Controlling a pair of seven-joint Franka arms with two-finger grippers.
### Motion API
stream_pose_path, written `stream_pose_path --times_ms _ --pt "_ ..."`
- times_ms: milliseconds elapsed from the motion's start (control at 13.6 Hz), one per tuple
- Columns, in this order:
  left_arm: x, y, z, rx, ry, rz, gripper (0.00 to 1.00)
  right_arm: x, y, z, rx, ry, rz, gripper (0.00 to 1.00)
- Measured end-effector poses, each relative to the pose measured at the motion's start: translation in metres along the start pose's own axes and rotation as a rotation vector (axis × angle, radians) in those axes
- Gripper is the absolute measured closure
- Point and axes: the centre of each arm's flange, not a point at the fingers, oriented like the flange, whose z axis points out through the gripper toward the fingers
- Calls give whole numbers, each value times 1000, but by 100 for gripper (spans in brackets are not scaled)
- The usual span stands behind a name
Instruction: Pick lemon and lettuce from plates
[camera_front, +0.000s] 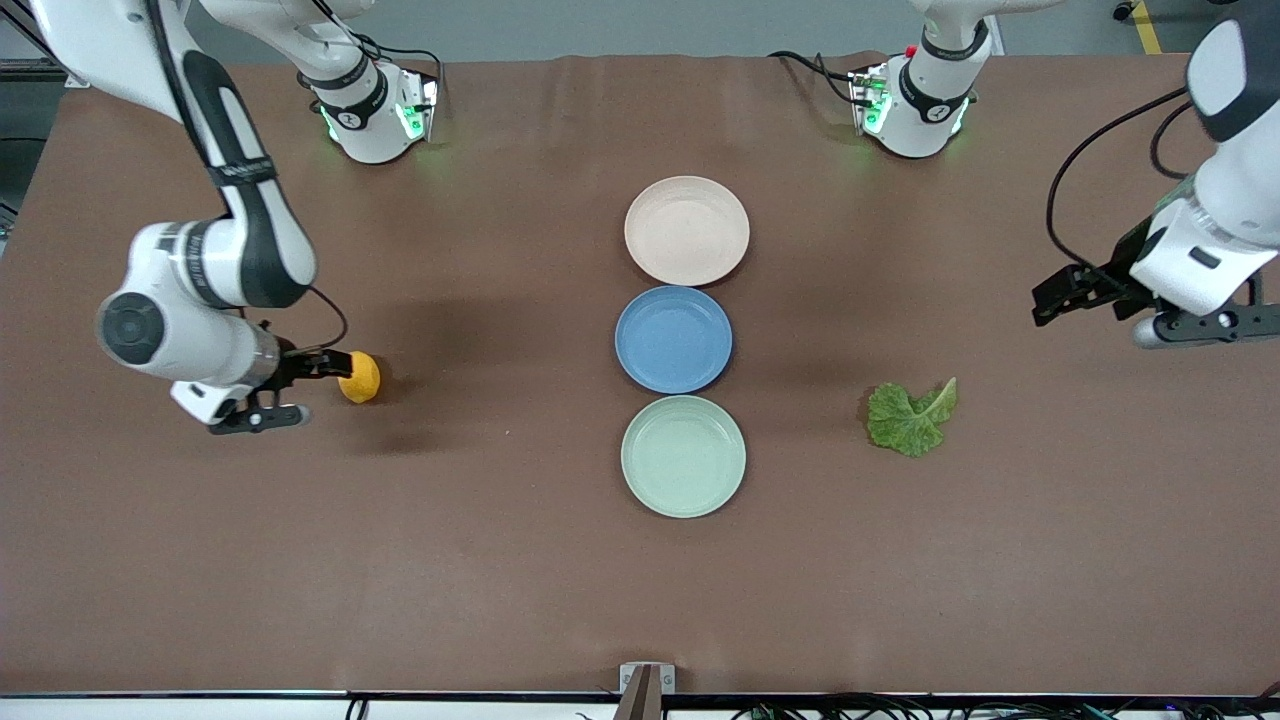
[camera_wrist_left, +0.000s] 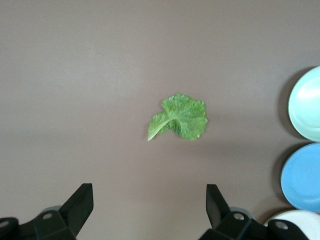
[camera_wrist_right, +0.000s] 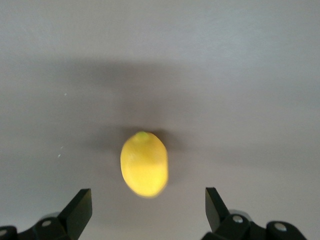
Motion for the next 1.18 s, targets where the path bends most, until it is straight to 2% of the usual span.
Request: stream_pose_path --times_ms 221,442,736,957,1178 --pt "-2 0 -33 -1 7 11 0 4 25 -66 -33 -9 13 0" --pt "-2 0 -51 -4 30 12 0 2 39 -113 -38 -19 34 0" --pt "0 0 -51 -5 29 12 0 2 53 -166 -45 38 58 0" --pt "0 2 -52 -20 31 12 0 3 54 -191 -52 76 60 0" --pt "1 4 -63 -27 54 16 0 5 51 -189 -50 64 55 0"
